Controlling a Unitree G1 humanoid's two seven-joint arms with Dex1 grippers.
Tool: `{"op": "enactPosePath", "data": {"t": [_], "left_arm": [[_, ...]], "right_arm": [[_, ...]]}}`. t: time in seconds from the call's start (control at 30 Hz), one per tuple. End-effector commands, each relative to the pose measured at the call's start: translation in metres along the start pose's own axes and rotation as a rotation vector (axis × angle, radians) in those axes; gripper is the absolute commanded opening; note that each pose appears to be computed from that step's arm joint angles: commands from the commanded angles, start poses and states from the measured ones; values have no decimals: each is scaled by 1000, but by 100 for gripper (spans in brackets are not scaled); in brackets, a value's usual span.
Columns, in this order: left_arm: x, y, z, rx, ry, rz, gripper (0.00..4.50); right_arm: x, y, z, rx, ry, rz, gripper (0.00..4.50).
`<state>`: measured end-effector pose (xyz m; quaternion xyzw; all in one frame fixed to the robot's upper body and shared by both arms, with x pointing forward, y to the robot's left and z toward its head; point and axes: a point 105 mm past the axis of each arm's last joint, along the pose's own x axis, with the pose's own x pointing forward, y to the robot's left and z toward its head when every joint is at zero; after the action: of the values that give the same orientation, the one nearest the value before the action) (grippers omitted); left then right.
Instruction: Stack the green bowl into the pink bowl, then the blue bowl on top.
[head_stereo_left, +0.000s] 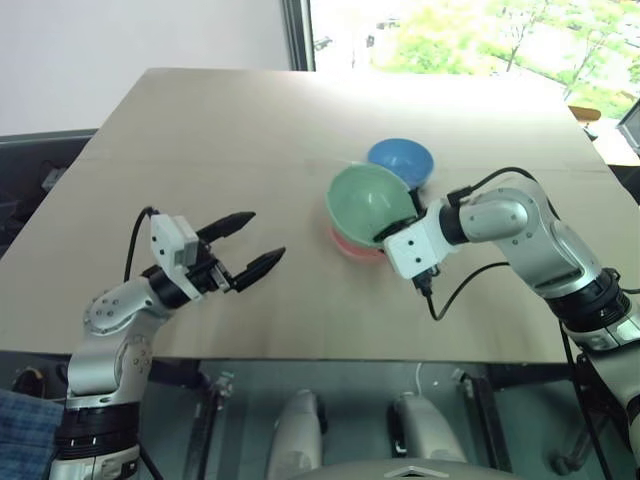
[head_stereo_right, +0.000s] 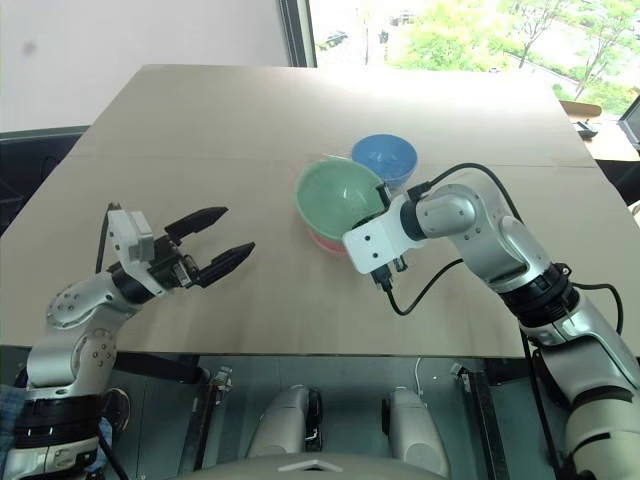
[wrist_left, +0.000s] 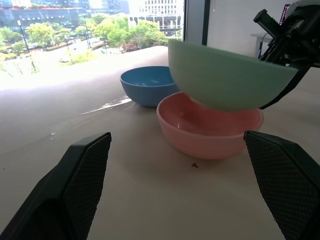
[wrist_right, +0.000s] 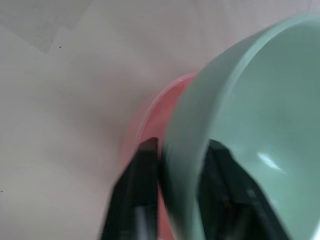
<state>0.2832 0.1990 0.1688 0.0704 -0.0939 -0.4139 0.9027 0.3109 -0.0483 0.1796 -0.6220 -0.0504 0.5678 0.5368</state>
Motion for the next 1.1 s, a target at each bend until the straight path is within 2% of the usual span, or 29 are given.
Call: {"op": "enactPosePath", "data": {"t": [0.03, 0.13, 0.27, 0.5, 0.63, 0.97, 1.1], "left_arm": [[4, -2, 10, 49, -23, -24, 450], [5, -2, 9, 47, -23, -31, 450], [6, -1, 9, 45, -22, -35, 450], [7, -2, 9, 24, -32, -33, 450], [9, -3, 8, 19, -37, -31, 450], [17, 6, 25, -26, -157, 72, 450], [19, 5, 25, -23, -164, 75, 450]], "right_arm": [[-7, -12, 4, -19, 9, -46, 281], [-10, -19, 0, 0, 23, -100, 372], [-18, -26, -11, 26, 52, -124, 372], [-63, -49, -45, 95, 140, -117, 372], [-72, -55, -59, 110, 167, -102, 372], [-40, -65, -105, 114, 256, -148, 372], [-26, -66, -116, 107, 287, -143, 372]]}}
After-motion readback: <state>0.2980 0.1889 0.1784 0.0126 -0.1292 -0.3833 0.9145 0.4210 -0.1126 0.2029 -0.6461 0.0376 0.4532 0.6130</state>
